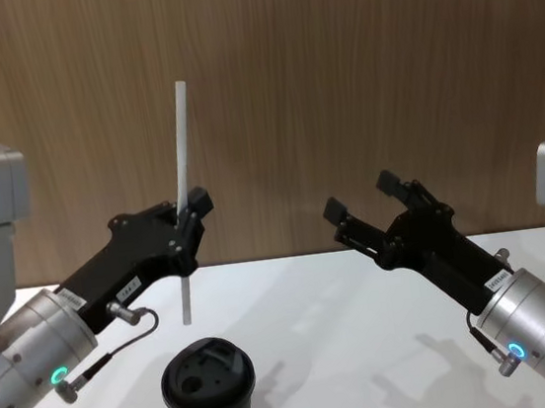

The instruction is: Pick up the straw with one hand, pass it to the other hand, and insert it into the cup.

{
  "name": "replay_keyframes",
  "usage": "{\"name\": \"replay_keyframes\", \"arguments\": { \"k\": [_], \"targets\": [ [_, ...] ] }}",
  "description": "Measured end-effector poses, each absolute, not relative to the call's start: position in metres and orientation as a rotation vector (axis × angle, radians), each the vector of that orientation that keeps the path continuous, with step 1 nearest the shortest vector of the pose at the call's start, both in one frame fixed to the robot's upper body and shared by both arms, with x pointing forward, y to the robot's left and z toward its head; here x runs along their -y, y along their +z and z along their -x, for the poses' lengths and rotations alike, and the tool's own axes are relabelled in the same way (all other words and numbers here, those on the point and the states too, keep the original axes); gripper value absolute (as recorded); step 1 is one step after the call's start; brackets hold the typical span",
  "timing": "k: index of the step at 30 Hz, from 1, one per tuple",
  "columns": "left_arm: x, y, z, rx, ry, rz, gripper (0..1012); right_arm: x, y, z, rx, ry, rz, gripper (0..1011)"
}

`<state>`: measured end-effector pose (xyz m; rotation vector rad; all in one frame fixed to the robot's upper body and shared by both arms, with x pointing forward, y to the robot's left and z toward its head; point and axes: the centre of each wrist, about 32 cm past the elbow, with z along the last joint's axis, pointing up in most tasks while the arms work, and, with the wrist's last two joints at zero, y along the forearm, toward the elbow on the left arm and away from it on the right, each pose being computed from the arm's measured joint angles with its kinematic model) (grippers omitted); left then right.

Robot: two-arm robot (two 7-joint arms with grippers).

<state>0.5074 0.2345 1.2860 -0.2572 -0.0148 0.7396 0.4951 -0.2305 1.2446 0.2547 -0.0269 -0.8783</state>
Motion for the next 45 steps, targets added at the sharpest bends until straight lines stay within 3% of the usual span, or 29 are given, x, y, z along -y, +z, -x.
{"name": "replay_keyframes", "arguments": {
  "k": [45],
  "targets": [
    [-0.249,1.246,-0.501,-0.076,0.755,0.176,2,0.231,1.244,-0.495,0.027,-0.878,-0.254,1000]
  ]
}}
